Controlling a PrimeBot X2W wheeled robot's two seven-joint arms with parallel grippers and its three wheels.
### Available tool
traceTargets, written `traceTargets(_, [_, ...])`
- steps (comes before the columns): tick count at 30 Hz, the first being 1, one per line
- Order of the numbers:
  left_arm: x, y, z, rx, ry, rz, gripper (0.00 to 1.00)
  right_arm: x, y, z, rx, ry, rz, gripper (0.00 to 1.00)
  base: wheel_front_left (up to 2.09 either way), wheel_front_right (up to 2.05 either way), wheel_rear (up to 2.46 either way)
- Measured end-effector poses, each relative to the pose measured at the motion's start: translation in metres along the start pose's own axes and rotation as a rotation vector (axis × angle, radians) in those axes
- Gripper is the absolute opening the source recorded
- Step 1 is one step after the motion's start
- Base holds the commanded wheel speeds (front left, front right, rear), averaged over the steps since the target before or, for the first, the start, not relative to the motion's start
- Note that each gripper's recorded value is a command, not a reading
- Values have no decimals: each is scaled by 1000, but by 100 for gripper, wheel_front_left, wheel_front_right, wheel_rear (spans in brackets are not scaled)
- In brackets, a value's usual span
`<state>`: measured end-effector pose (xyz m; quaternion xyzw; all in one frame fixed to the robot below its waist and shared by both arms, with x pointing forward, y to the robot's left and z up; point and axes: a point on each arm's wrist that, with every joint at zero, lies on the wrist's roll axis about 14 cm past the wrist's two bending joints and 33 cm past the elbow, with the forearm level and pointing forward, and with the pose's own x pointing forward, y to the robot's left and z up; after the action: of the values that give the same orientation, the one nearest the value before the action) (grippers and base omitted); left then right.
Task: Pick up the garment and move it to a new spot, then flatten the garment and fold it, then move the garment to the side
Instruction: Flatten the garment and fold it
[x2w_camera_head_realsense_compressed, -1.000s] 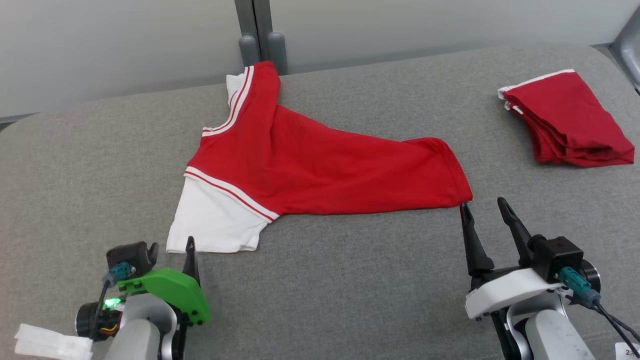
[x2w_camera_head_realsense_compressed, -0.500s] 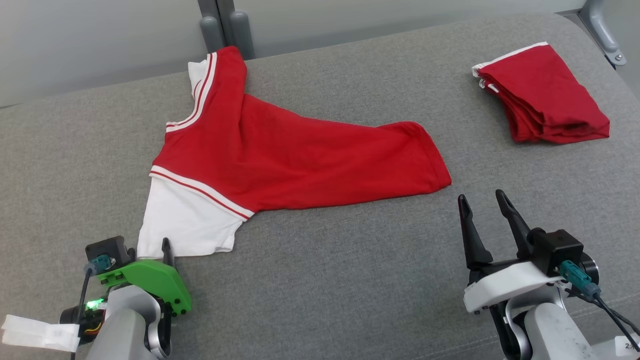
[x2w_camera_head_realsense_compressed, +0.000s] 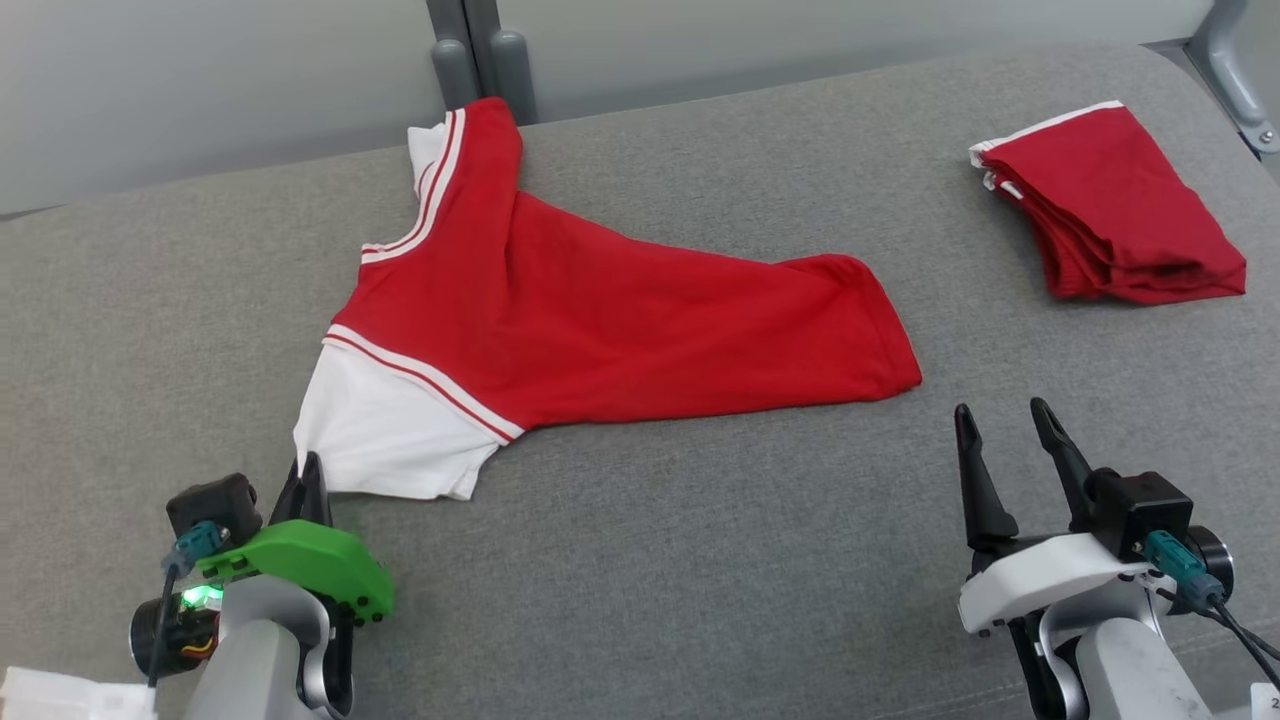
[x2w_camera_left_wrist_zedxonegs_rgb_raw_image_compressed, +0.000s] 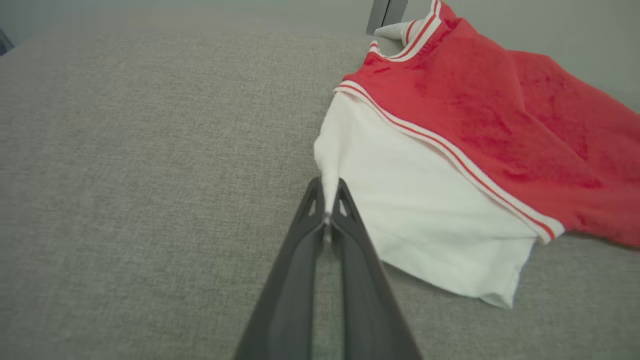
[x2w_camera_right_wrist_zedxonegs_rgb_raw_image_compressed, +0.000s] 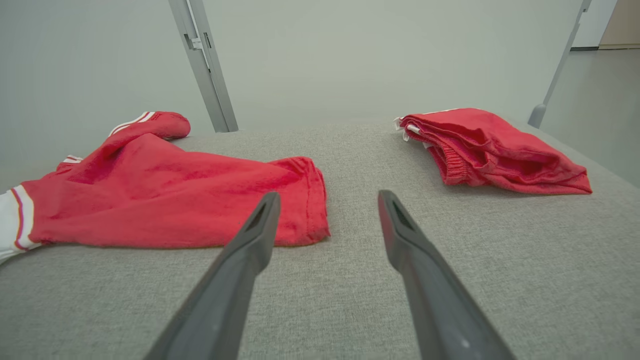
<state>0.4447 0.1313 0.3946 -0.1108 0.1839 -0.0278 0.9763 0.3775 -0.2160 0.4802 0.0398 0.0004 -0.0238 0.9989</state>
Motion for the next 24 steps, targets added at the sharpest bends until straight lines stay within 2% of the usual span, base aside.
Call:
traceTargets(10, [-42, 24, 23, -79, -139, 54, 0, 2, 10, -40, 10, 126, 25, 100, 0, 0, 0])
traceTargets(15, [-62, 35, 21, -99, -143, 98, 0, 11, 30, -61, 10, 197, 83, 100, 0, 0, 0])
traceTargets(24, [-69, 30, 21, -114, -136, 99, 0, 33, 46, -91, -41, 325, 153, 100, 0, 0, 0])
